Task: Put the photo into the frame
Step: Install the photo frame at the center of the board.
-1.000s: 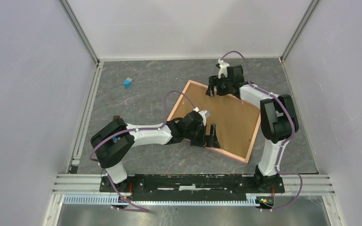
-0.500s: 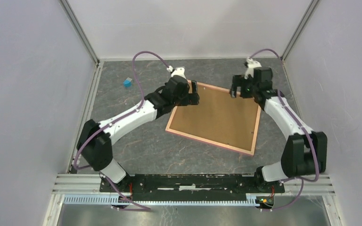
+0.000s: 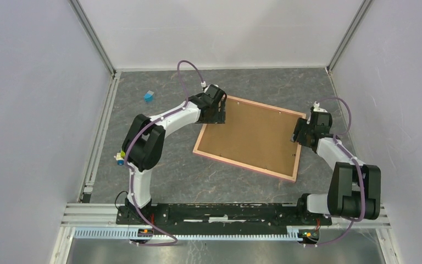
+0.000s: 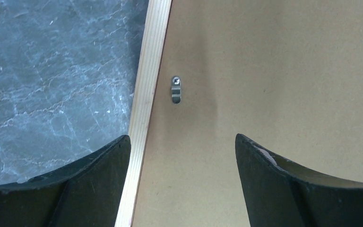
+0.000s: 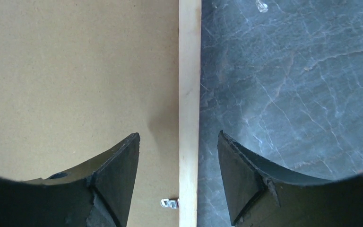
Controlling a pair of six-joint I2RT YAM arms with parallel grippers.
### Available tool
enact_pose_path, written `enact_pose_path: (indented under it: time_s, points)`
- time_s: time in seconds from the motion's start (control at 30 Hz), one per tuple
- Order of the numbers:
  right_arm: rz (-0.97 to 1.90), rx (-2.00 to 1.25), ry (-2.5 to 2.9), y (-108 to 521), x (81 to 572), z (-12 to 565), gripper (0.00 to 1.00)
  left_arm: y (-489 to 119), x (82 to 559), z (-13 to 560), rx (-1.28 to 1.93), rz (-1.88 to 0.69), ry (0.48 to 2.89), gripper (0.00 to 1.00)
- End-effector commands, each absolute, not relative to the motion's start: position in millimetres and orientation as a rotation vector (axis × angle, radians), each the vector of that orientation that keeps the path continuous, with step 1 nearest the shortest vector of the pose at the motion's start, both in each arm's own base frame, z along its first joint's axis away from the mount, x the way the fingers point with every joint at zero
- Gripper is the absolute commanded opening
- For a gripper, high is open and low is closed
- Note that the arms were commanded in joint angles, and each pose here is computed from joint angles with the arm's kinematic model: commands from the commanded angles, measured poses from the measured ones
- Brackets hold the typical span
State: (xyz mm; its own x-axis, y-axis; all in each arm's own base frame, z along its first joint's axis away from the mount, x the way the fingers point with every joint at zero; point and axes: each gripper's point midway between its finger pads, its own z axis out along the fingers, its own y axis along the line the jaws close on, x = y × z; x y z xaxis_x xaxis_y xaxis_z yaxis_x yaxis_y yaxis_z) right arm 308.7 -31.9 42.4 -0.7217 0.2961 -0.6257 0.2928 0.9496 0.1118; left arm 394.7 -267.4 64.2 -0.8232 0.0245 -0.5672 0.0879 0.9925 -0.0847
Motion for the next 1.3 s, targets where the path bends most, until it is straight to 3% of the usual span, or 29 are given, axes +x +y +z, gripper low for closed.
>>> enact_pose_path:
  time_s: [0.0, 0.3, 0.57, 1.1, 1.27]
  points:
    - [0.042, 0.415, 2.367, -32.5, 330.1, 39.2, 0.64, -268.8, 415.3, 75.5, 0.146, -0.098, 2.484, 0.86]
    - [0.08, 0.39, 2.393, -27.4, 330.8, 27.1, 0.52, -261.3, 430.6, 52.3, 0.173, 0.011, 2.519, 0.88]
    - [0.077, 0.38, 2.4, -27.5, 330.1, 24.7, 0.33, -262.9, 435.0, 42.8, 0.175, 0.011, 2.54, 0.85]
    - [0.113, 0.349, 2.401, -22.1, 331.1, 23.9, 0.27, -248.2, 437.8, 32.0, 0.149, 0.062, 2.552, 0.32]
    - [0.121, 0.342, 2.4, -20.8, 331.3, 24.4, 0.26, -243.2, 441.9, 31.1, 0.113, 0.06, 2.535, 0.25]
